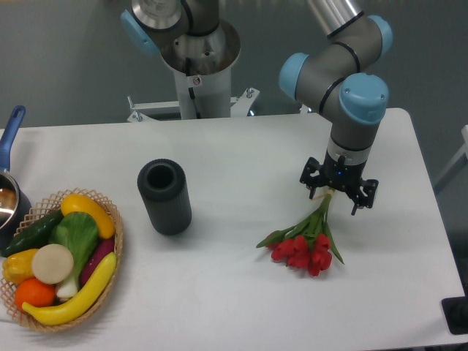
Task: Place the flowers on the table
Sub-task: 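Open the gripper to release the tulips and lift it upward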
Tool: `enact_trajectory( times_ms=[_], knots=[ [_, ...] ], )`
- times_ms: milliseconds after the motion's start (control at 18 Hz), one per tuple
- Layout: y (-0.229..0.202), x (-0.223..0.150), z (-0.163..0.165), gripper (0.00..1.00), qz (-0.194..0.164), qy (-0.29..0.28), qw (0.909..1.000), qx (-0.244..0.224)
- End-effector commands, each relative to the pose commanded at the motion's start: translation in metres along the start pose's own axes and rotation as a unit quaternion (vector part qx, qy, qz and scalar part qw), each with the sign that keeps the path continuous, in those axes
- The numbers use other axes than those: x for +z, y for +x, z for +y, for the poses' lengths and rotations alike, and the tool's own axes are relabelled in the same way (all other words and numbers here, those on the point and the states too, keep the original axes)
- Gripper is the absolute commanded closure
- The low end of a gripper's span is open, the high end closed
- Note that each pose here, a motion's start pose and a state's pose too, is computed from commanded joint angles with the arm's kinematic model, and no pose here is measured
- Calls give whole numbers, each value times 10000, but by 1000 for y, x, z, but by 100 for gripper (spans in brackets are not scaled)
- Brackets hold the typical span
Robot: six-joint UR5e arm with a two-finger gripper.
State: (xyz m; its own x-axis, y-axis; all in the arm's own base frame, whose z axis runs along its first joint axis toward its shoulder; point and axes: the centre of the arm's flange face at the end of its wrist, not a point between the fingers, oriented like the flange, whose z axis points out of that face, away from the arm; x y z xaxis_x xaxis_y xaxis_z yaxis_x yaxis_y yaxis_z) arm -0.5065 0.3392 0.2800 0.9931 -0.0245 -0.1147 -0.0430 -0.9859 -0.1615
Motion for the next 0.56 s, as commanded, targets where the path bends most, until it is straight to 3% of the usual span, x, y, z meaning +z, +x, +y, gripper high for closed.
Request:
enact_trajectory(
  times_ms=[278,556],
  knots=[
    [-4,0,27,0,21,-51,9996,273],
    [-9,0,37,0,-15,-195,9996,213]
  ],
)
